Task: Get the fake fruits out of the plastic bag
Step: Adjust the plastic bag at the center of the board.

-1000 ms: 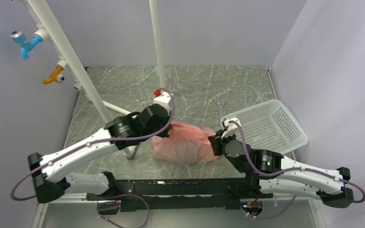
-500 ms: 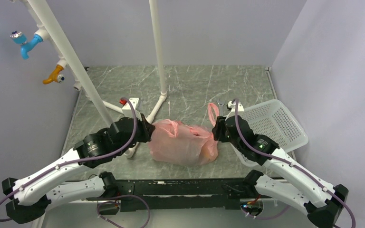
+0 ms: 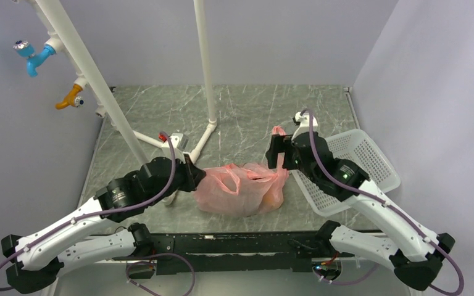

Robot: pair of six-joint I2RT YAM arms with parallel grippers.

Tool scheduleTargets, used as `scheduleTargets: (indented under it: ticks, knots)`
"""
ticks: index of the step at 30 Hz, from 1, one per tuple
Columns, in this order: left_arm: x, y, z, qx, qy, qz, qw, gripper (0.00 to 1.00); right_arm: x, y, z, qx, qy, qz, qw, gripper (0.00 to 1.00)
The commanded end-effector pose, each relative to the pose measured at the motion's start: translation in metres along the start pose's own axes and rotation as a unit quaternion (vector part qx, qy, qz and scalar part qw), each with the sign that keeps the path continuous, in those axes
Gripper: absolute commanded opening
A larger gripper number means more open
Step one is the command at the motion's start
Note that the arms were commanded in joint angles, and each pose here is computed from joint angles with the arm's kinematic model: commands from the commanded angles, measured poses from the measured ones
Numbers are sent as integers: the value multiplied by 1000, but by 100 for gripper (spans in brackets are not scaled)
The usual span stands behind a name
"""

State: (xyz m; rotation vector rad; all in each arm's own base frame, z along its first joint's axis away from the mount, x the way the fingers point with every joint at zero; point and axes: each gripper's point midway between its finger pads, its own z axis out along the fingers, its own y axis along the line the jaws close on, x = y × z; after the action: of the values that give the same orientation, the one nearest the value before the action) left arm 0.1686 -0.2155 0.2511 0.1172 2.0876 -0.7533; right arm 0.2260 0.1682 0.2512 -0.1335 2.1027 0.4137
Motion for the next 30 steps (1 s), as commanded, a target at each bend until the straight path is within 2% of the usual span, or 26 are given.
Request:
scheduleTargets:
  ticks: [1, 4, 6, 7, 11, 13, 15, 17, 18, 20, 23, 26, 30]
  knots:
    - [1, -6, -5, 20, 3, -12, 1000, 0, -9, -26, 7, 97, 0, 14, 995, 97]
    - [6, -7, -5, 21, 20, -1, 1000, 0, -3, -16, 20, 80, 12, 13, 997, 97]
    - [8, -12, -5, 32, 36, 18, 999, 6, 5, -18, 29, 92, 28, 6, 995, 95]
    - [9, -16, -6, 40, 47, 29, 998, 12, 11, -19, 35, 97, 37, -1, 995, 91]
    - [14, -21, -9, 36, 101, 77, 991, 31, 25, -11, 44, 71, 62, -27, 995, 48]
    - [10, -26, -13, 37, 117, 96, 988, 39, 25, -5, 44, 48, 56, -25, 997, 19]
    - [-2, -35, -16, 38, 117, 106, 987, 48, 22, 7, 40, 10, 48, -24, 999, 1]
    - [-13, -41, -17, 37, 113, 111, 987, 60, 19, 16, 35, -21, 37, -20, 999, 0]
    - [-20, -47, -18, 41, 111, 117, 986, 69, 16, 19, 33, -34, 31, -19, 999, 0]
    - [-32, -56, -19, 43, 109, 127, 985, 78, 14, 24, 30, -49, 24, -17, 998, 0]
    - [-46, -70, -17, 43, 107, 147, 982, 84, 11, 26, 26, -56, 18, -15, 998, 0]
    - [-53, -84, -16, 32, 100, 182, 978, 93, 10, 26, 24, -58, 18, -11, 998, 0]
    - [-51, -84, -8, -46, 115, 235, 964, 98, 8, 29, 20, -68, 15, 2, 998, 0]
